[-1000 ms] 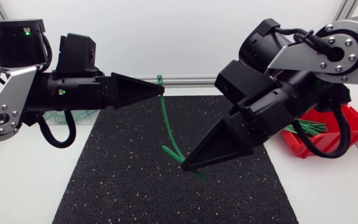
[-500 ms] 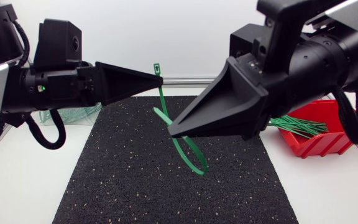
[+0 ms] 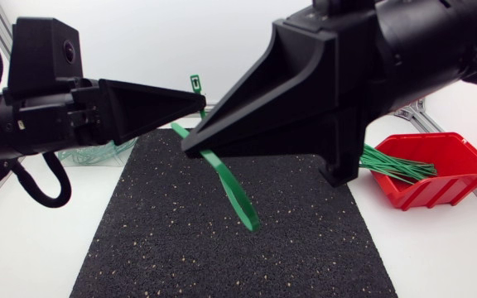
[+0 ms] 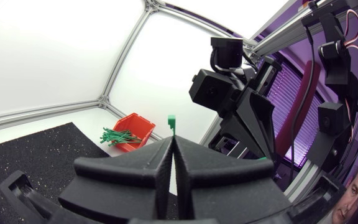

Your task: Take a green cable tie from the red box, thread the tail through the head to close it, then place it in the transparent bin on the left.

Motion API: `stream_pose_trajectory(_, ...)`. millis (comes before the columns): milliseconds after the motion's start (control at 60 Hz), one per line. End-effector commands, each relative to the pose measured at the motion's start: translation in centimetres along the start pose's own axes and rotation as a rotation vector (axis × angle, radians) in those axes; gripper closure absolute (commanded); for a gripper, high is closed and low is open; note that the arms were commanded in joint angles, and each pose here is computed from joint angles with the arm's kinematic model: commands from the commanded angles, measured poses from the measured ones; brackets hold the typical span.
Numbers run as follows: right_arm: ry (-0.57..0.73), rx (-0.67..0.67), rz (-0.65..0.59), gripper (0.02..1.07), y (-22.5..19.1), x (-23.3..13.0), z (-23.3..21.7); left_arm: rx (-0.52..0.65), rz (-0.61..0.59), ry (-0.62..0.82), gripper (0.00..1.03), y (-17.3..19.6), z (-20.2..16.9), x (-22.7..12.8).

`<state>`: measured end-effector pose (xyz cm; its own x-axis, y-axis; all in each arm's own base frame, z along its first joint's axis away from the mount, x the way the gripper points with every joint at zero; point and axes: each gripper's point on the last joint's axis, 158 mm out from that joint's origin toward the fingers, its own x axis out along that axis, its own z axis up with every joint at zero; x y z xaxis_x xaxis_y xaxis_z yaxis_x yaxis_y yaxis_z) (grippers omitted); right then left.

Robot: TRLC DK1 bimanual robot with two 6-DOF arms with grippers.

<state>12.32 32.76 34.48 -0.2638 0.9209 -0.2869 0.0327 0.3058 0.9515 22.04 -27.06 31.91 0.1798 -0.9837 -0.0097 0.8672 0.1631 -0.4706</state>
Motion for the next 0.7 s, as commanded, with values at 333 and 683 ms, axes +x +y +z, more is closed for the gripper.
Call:
stream_pose_trajectory(333,-0.062,0.201,0.068,1.01,2.5,-0.5,0.7,-0.005,0.017,-0.026,1.0,-0.3,-0.1,-0.1)
stream_pose_trajectory(683,-0.155,0.289,0.109,1.01,3.1,-1.7,3.9,-0.006,0.065,-0.054,1.0,0.5,0.4,0.3)
